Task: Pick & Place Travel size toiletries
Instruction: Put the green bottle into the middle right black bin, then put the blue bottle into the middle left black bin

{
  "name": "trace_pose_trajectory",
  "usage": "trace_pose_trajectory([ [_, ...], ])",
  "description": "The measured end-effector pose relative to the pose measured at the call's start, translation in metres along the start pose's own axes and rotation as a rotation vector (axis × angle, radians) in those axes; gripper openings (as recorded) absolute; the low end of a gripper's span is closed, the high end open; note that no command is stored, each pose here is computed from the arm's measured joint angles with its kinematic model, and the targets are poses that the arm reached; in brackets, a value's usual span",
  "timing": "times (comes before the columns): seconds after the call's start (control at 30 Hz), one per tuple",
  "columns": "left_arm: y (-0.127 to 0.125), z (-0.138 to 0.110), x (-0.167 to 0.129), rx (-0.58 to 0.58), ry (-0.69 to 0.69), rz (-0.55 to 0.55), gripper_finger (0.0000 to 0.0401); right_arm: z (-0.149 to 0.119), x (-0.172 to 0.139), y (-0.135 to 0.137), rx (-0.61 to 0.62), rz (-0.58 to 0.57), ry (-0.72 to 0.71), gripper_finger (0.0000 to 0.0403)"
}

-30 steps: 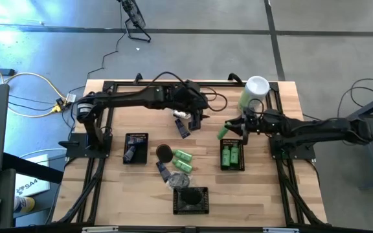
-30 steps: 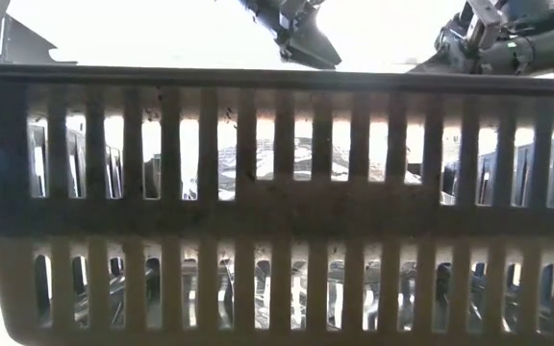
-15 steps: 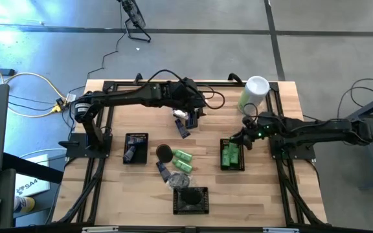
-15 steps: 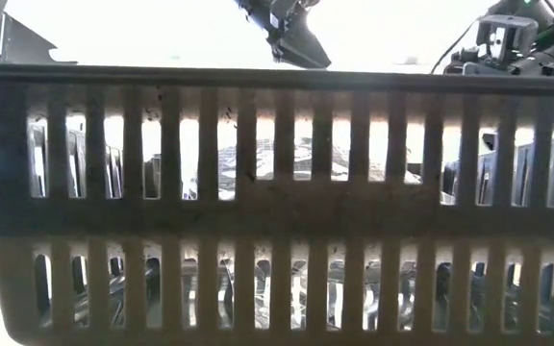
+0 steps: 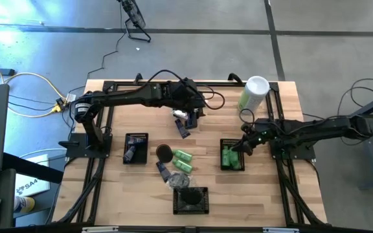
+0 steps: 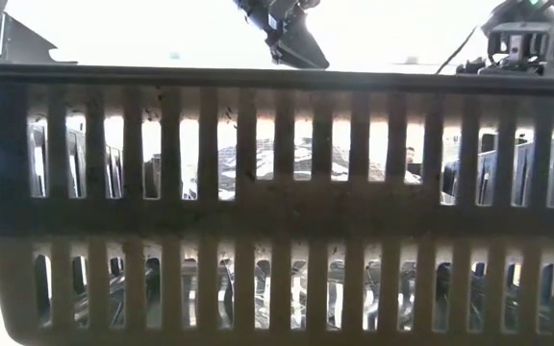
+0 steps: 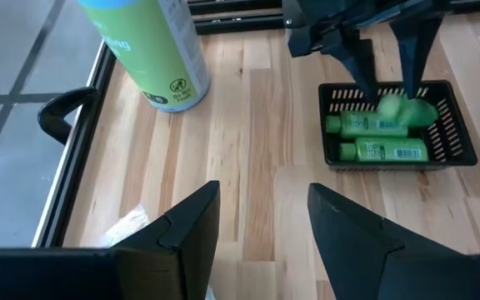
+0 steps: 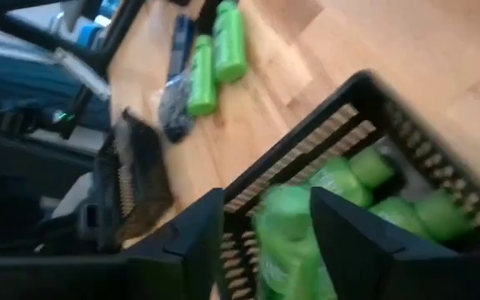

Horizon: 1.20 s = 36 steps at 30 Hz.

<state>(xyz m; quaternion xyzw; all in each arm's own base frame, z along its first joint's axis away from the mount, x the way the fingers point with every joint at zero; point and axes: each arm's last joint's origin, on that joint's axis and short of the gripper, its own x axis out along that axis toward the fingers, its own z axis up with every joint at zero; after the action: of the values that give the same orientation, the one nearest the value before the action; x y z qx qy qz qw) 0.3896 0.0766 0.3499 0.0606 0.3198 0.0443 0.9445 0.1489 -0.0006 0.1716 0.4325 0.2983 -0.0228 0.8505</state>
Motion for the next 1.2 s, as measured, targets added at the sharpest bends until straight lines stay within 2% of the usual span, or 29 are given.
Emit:
trace_pose_trajectory([
  [0.13,-0.001,-0.002,0.0,-0.001,0.024,-0.005,0.0177,0.002,0.0,-0.001,-0.004,-0.029,-0.04,0.0206],
  [0.3,-0.002,-0.005,-0.008,-0.001,0.065,-0.014,0.0177,0.007,-0.005,0.003,-0.088,0.045,-0.07,0.0201],
  [0.43,-0.003,-0.006,-0.017,-0.003,0.078,-0.037,0.0177,0.015,-0.013,0.014,-0.26,0.126,-0.2,0.0175],
  [0.53,-0.006,-0.007,-0.017,-0.027,0.081,-0.111,0.0177,0.023,-0.019,0.023,-0.421,0.156,-0.355,0.015],
  [0.67,-0.011,-0.007,-0.015,-0.034,0.077,-0.177,0.0177,0.035,-0.027,0.034,-0.612,0.125,-0.588,0.0119],
  [0.83,-0.017,-0.01,-0.014,-0.027,0.116,-0.183,0.0177,0.043,-0.035,0.044,-0.759,0.105,-0.771,0.0095],
  [1.03,-0.027,-0.009,-0.013,-0.044,0.111,-0.251,0.0177,0.039,-0.03,0.038,-0.766,0.064,-0.699,0.0082],
  [1.2,-0.051,-0.025,0.012,-0.045,0.055,-0.288,0.0175,0.038,-0.023,0.034,-0.733,0.038,-0.636,0.0079],
])
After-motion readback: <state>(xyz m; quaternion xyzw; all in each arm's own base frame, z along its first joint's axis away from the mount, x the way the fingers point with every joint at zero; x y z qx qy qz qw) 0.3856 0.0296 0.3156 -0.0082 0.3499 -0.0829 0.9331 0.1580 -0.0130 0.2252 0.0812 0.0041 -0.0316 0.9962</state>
